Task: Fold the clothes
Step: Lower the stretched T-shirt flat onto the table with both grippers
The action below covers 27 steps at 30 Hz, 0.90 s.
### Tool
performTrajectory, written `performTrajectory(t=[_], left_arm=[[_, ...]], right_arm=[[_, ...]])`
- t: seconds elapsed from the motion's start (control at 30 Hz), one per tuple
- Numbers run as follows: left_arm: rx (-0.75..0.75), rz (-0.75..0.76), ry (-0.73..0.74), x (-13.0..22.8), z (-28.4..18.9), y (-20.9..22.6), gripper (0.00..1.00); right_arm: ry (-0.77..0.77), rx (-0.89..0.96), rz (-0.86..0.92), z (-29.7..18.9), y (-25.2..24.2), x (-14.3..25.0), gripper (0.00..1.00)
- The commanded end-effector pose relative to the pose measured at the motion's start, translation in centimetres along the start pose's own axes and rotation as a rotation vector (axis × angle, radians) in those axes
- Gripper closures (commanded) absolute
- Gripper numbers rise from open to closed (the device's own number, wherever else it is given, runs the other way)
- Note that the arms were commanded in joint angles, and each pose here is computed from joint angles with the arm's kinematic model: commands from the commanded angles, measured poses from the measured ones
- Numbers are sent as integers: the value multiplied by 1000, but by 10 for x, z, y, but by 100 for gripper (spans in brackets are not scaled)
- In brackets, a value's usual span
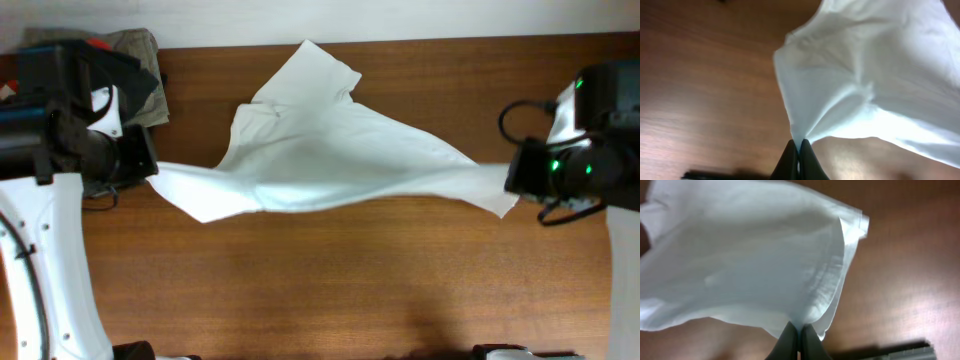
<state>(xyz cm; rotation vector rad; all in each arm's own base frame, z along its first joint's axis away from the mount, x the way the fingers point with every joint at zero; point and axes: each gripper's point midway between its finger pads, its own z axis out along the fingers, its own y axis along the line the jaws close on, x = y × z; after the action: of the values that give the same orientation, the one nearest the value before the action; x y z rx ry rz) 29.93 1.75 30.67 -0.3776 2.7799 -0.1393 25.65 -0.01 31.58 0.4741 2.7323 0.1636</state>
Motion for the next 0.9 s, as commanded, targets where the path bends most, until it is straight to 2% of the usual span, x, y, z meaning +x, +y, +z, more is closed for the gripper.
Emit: performTrajectory(t=[0.0, 0.13, 0.27, 0.4, 0.53, 0.63, 0.8, 0.87], left_arm=[[50, 53, 189, 37, 38, -20, 99], [30, 65, 308, 79, 55, -16, 99], [23, 45, 317, 108, 55, -8, 99], [5, 10, 378, 134, 66, -1, 99], [-29, -45, 471, 157, 73, 6, 99], [-56, -39, 470, 161, 74, 12, 99], [-44, -62, 343, 133, 86, 8, 100], [-17, -59, 287, 120, 91, 3, 100]], right_arm=[[75, 93, 106, 21, -26, 39, 96], [89, 110, 186, 40, -39, 72, 96], [113, 131, 220, 58, -49, 95, 96], [171, 177, 279, 72, -57, 110, 96], [153, 202, 309, 70, -62, 110, 96], [131, 227, 322, 69, -66, 108, 96], [89, 226, 330, 71, -66, 97, 96], [123, 228, 331, 74, -65, 101, 96]])
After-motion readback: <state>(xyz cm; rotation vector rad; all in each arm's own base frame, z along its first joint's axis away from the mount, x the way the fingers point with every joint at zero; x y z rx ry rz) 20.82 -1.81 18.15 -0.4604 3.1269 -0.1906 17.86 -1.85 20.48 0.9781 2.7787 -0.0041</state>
